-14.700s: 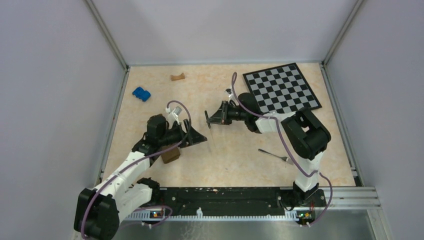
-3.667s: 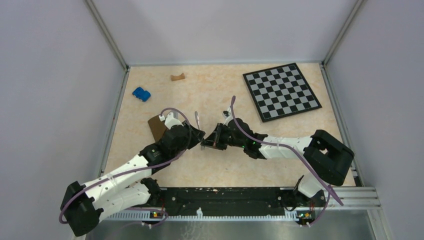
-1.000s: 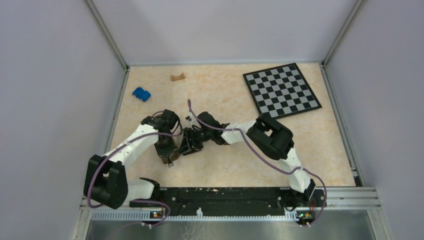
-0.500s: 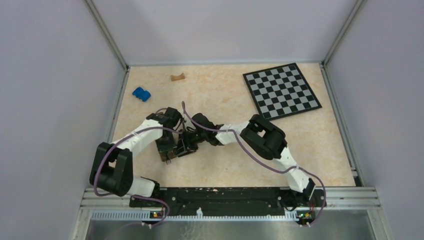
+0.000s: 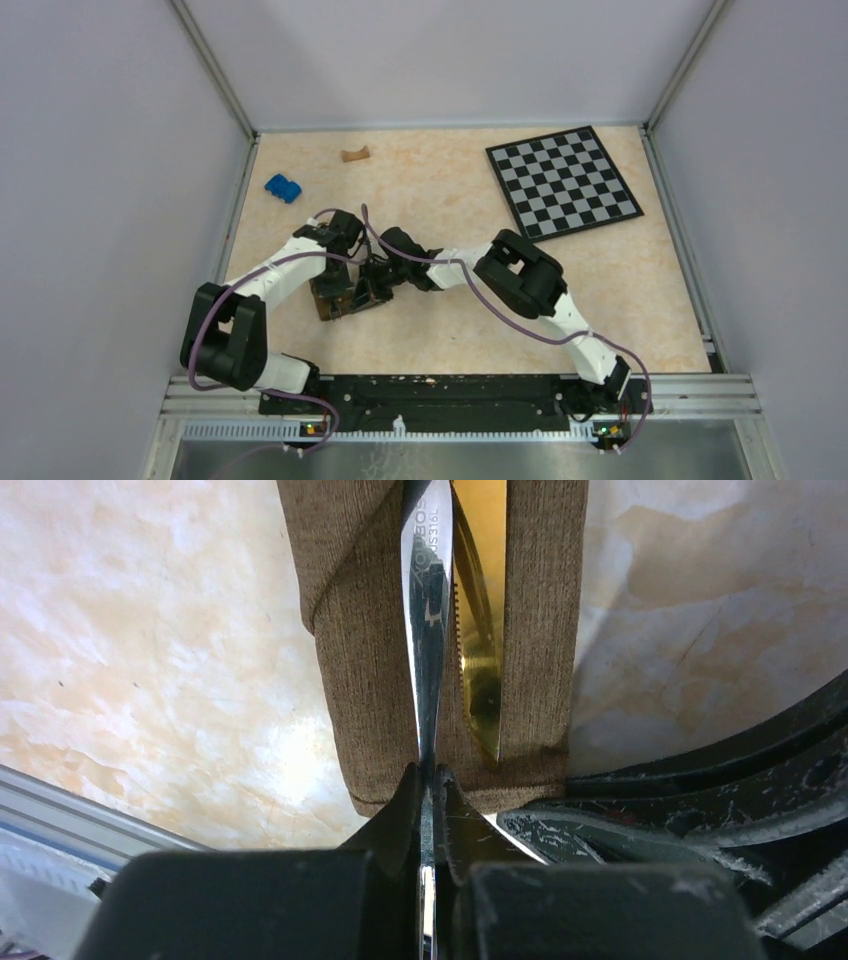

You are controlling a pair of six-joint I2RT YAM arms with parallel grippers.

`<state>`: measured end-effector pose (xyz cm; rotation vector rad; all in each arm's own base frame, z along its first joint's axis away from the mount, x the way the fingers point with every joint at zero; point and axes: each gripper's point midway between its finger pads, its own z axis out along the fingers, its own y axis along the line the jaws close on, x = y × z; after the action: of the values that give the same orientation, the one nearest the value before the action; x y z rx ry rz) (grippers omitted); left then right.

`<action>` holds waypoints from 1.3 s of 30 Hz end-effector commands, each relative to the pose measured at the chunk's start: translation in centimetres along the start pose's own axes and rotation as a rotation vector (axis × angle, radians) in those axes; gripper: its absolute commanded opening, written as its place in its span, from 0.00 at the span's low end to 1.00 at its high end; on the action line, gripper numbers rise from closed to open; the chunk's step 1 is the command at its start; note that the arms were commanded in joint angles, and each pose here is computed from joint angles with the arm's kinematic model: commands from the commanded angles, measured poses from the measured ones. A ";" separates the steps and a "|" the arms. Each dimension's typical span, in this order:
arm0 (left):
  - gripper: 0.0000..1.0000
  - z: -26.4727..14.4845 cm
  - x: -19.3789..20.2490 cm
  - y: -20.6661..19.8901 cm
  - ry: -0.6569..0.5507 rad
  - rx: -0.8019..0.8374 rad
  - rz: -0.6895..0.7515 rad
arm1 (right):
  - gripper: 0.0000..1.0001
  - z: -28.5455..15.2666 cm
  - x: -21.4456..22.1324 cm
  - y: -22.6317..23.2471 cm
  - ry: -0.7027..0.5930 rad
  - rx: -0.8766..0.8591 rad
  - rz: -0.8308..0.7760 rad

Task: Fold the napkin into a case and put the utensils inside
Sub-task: Insert the fork into the folded napkin.

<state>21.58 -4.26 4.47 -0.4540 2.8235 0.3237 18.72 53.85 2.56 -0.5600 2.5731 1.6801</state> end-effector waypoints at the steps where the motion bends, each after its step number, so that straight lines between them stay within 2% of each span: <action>1: 0.00 -0.1 -2.5 0.0 -0.102 -0.010 0.000 | 0.00 0.4 -0.3 0.3 -0.021 -0.010 -0.022; 10: 0.00 0.8 -3.7 0.3 -0.152 -0.045 0.008 | 0.00 -0.2 -0.3 0.0 -0.030 0.005 -0.031; 20: 0.00 2.4 -5.0 0.3 -0.145 -0.075 -0.007 | 0.00 -0.8 -0.6 -0.1 -0.045 0.010 -0.034; 31: 0.00 4.4 -7.1 0.4 -0.219 -0.112 -0.019 | 0.00 -1.0 -0.7 0.0 -0.050 0.017 -0.049; 39: 0.00 4.3 -7.3 0.9 -0.233 -0.132 -0.024 | 0.00 -1.1 -0.7 -0.3 -0.052 0.023 -0.050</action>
<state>27.07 -1.10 2.35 -0.4135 2.6646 0.5074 19.35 53.66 2.29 -0.5472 2.5360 1.6699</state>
